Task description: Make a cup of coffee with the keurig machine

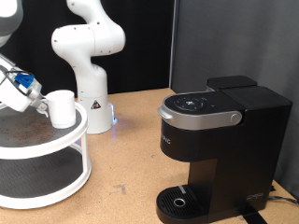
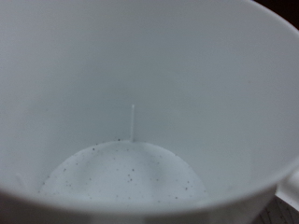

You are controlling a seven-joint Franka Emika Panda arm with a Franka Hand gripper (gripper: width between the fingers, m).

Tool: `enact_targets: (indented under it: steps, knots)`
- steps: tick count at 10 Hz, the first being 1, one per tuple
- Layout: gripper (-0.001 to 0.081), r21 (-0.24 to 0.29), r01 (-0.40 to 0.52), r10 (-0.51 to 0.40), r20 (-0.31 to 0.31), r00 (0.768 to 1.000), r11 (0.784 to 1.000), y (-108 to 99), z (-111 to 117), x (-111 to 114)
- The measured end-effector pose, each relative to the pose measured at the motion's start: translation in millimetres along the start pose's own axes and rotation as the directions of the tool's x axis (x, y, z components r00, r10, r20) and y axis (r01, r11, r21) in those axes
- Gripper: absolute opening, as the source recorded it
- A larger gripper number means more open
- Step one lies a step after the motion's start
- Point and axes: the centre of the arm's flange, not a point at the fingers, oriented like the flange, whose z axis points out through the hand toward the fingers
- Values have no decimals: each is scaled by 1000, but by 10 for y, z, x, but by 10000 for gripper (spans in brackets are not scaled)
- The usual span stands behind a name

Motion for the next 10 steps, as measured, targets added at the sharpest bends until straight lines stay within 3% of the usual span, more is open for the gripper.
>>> enact_targets:
  steps: [1,2,3,6,10]
  knots:
    - [238,1,-1,1,2,1000,1000,-3,3,-10]
    - [238,0,-4,4,4,1000,1000,-7,0,-23]
    - [73,-1,-8,8,5,1000,1000,-10,-7,-39]
    - [74,36,-33,34,-19,999,999,-95,-87,-10]
    - [74,60,-61,65,-64,996,996,-302,-320,345]
